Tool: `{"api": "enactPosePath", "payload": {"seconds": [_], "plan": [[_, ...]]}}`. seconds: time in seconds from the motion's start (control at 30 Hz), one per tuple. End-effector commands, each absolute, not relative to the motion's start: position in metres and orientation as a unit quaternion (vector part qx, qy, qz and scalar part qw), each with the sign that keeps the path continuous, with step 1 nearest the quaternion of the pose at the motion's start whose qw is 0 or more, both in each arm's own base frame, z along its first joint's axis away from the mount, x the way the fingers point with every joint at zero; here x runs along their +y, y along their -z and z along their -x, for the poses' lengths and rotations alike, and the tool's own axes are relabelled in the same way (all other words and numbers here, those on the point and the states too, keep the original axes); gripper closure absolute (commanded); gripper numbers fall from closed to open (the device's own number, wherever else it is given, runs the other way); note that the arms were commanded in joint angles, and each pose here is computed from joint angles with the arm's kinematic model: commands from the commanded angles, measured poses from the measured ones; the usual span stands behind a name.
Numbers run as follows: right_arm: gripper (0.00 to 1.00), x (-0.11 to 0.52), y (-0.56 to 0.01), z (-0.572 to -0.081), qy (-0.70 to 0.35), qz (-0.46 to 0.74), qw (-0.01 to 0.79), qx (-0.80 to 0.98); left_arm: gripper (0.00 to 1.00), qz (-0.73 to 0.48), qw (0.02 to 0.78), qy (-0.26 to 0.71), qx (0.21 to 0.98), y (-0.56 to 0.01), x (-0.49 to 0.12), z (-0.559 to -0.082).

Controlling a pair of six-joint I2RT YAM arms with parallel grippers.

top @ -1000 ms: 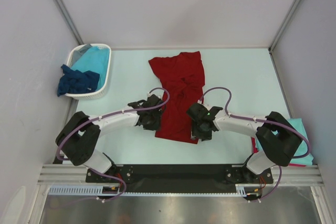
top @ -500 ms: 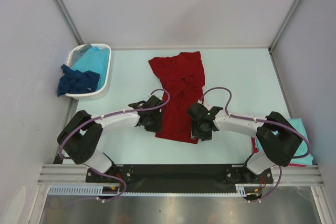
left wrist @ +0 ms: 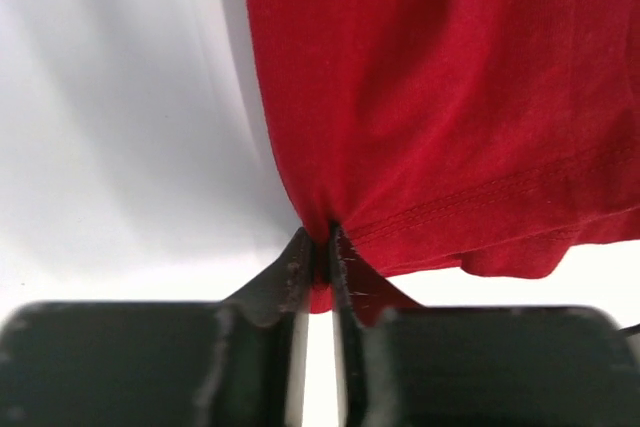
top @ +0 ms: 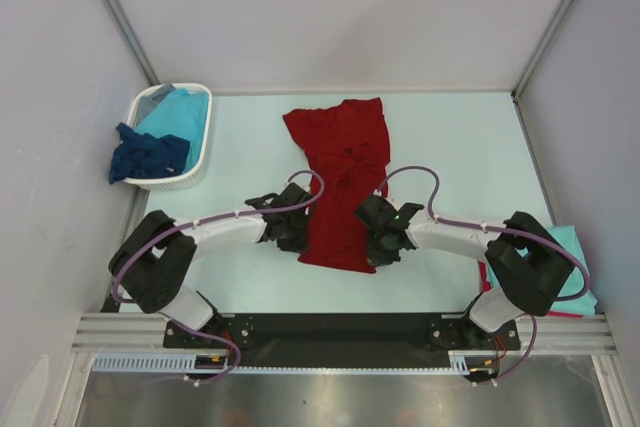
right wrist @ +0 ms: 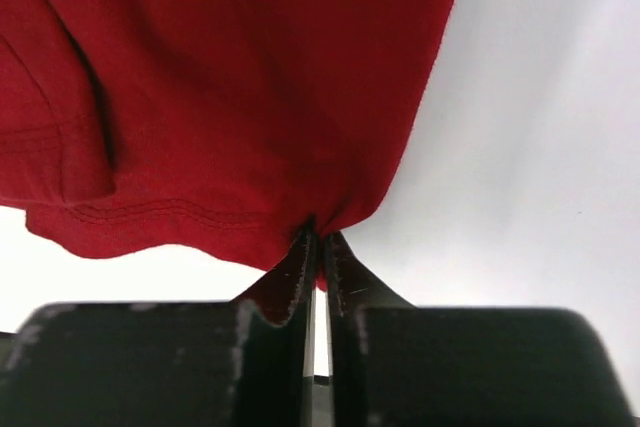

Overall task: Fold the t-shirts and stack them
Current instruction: Grab the bottom of the folded rectangular tshirt with both arms

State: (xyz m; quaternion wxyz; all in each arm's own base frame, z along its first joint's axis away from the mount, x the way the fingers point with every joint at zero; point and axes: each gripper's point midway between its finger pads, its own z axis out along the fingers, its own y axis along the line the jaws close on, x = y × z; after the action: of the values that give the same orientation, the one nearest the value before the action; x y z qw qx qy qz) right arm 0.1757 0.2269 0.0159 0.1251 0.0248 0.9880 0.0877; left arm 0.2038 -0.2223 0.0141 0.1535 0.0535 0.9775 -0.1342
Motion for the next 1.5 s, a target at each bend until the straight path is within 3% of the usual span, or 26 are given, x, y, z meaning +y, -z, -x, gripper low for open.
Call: {"api": "enactPosePath", "payload": {"seconds": [0.0,0.17,0.77,1.47], "plan": [[1.0,0.215,-0.008,-0.171,-0.058,-0.023,0.116,0.991,0.93,-0.066,0.117,0.121,0.984,-0.005,-0.214,-0.18],[1.0,0.209,-0.014,-0.161,-0.055,-0.019,0.11,0.992,1.0,-0.088,0.111,0.125,0.982,-0.013,-0.216,-0.161],[1.0,0.189,-0.024,-0.116,-0.044,-0.002,0.074,0.996,1.0,-0.136,0.069,0.13,0.98,-0.022,-0.222,-0.109],[1.0,0.189,-0.02,-0.103,-0.05,0.009,0.057,0.997,1.0,-0.146,0.051,0.117,0.981,-0.018,-0.216,-0.091]]}}
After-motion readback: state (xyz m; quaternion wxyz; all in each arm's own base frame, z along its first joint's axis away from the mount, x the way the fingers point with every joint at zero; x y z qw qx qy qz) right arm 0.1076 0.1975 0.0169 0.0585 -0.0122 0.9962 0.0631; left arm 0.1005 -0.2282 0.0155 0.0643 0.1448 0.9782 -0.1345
